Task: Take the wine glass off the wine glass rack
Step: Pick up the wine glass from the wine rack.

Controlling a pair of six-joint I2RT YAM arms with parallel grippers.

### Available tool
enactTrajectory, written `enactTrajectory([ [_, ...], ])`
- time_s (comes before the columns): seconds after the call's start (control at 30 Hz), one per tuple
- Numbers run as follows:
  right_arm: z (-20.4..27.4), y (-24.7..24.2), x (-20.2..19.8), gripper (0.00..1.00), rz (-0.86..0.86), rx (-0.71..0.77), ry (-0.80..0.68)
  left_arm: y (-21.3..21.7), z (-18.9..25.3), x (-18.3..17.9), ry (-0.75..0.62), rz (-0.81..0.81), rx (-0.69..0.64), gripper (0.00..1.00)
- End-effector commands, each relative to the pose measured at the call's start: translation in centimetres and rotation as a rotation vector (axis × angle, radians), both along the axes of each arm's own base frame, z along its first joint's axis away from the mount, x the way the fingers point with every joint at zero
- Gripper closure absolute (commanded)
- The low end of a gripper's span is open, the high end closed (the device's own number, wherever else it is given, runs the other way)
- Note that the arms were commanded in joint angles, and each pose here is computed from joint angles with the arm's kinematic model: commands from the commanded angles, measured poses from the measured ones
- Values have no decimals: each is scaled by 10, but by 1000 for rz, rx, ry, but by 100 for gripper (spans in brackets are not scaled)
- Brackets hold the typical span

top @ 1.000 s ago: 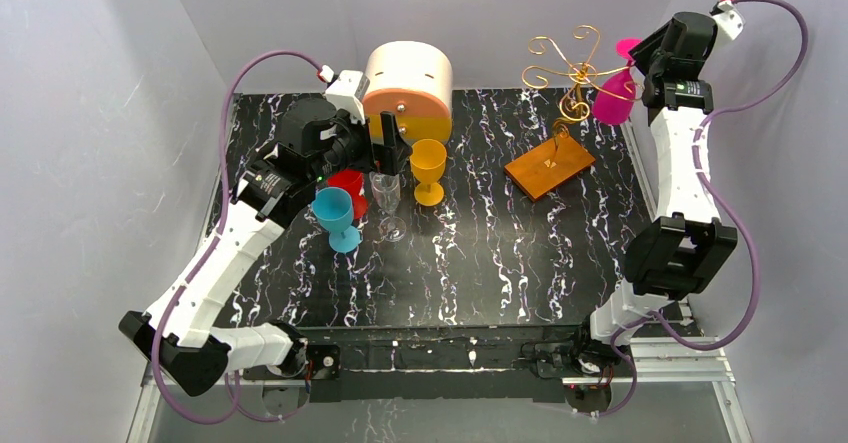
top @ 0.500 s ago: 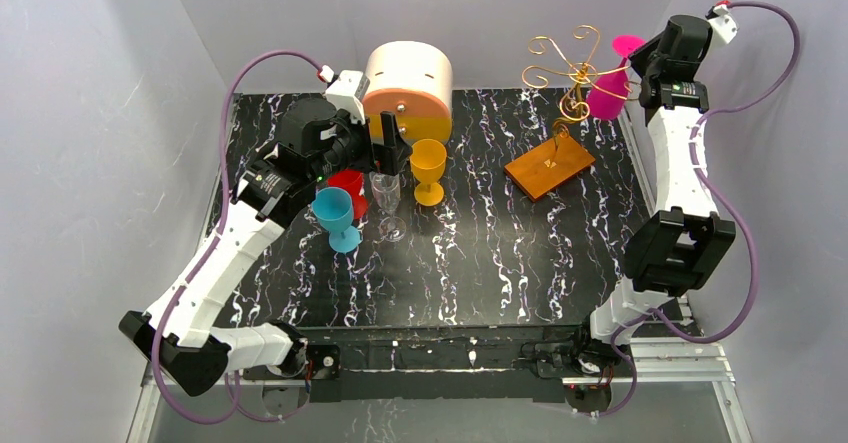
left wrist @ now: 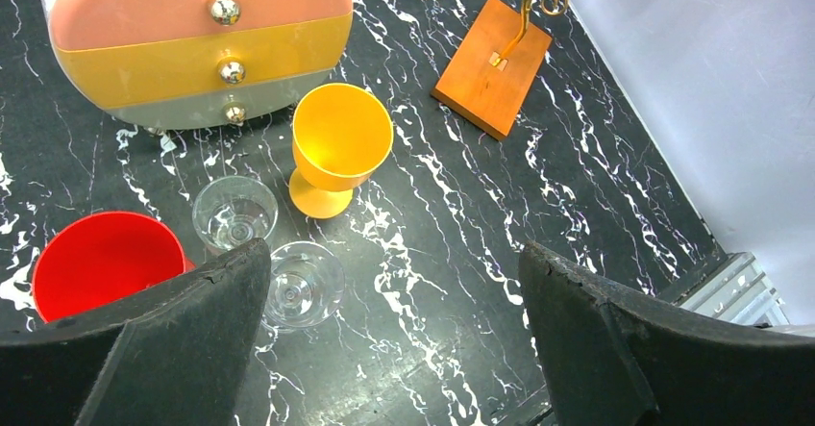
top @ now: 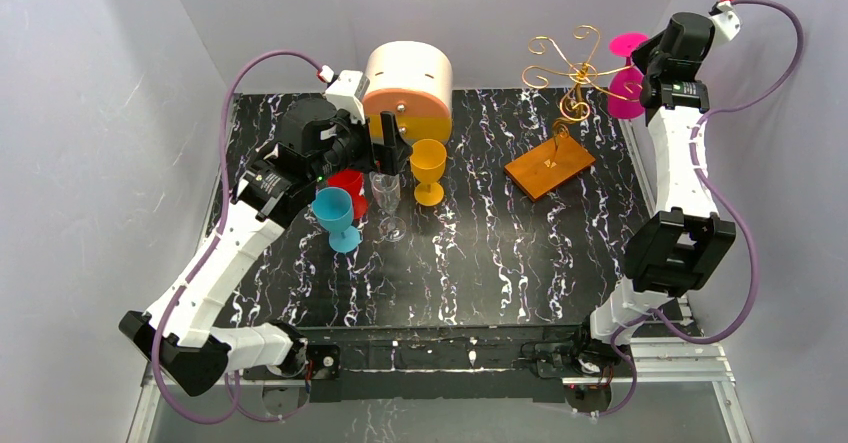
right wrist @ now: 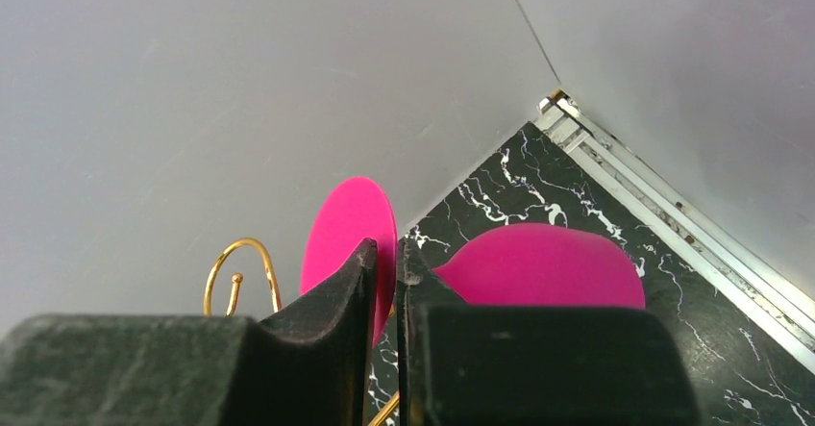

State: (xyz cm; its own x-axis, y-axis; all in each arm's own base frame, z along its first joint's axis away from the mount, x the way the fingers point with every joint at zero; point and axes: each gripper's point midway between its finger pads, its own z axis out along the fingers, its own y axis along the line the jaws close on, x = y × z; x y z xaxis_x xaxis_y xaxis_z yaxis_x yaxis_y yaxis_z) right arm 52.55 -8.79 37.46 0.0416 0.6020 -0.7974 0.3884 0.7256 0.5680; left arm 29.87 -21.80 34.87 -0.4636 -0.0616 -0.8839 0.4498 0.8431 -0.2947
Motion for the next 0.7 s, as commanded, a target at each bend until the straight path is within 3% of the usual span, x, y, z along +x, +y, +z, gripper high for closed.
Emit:
enactTrajectory([
  [0.0, 26, -2, -12, 92, -8, -20, -41, -1, 3, -2, 0, -9, -14, 2],
  [0.17, 28, 2, -15, 99, 6, -7, -42, -2, 4, -2, 1, -10, -22, 2],
  [0.67, 43, 17, -26, 99, 37, 111, -97, -4, 11, -3, -6, -13, -49, 2],
])
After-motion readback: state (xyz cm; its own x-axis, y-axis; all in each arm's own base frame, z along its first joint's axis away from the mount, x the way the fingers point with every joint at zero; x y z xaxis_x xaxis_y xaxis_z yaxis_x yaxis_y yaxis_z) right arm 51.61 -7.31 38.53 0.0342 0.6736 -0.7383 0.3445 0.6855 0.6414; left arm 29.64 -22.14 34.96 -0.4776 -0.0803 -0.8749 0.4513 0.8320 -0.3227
